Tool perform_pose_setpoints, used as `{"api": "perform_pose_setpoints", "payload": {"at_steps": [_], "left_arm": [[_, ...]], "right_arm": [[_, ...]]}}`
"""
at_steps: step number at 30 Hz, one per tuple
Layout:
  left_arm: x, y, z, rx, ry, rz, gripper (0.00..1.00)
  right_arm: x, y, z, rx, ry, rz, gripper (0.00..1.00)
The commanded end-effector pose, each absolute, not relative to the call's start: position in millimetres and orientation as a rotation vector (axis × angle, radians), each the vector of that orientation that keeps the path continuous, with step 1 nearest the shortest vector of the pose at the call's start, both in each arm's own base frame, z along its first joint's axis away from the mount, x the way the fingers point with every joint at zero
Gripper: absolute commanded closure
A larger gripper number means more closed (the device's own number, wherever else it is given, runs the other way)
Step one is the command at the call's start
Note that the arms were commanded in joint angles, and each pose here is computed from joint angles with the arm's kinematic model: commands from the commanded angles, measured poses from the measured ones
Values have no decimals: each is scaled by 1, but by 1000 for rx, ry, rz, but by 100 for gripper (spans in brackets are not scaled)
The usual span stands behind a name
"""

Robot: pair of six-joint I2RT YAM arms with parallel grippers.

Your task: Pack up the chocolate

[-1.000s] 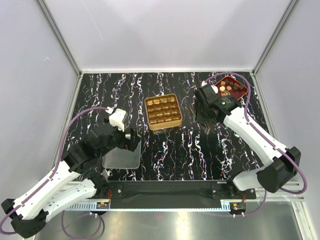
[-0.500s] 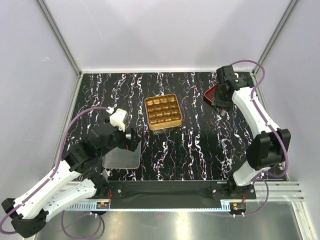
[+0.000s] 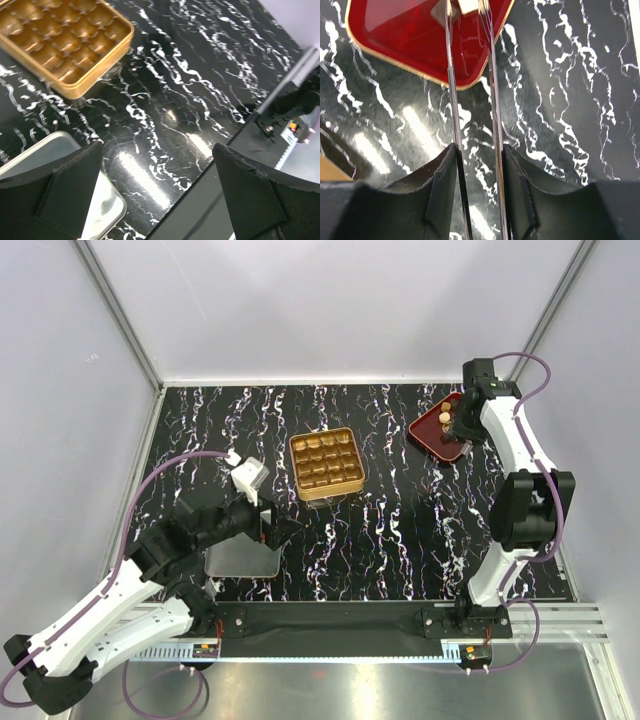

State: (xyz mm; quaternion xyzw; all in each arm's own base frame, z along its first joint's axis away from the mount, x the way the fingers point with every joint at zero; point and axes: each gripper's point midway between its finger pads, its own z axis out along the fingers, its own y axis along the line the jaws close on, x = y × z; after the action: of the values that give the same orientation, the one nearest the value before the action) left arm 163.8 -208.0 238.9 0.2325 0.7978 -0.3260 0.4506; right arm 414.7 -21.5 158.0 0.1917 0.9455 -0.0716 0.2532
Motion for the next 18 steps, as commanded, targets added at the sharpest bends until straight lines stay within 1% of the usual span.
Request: {"api": "perform_pose_setpoints", "payload": {"at_steps": [1, 2, 5, 11, 18], "left_arm": [[161, -221, 248, 621, 1929, -877, 1], [162, -222, 247, 625, 1934, -873, 1], [164, -222, 247, 620, 1935, -861, 1], [168, -221, 244, 613, 1948, -836, 1], [172, -218, 245, 600, 1948, -830, 1]], "right_arm": [[439, -27, 168, 492, 2509, -193, 54], [441, -40, 167, 528, 2502, -203, 54], [448, -45, 161, 530, 2504, -201, 55], [458, -50, 154, 495, 2509, -209, 55], [465, -44, 150, 474, 2511, -154, 54]]}}
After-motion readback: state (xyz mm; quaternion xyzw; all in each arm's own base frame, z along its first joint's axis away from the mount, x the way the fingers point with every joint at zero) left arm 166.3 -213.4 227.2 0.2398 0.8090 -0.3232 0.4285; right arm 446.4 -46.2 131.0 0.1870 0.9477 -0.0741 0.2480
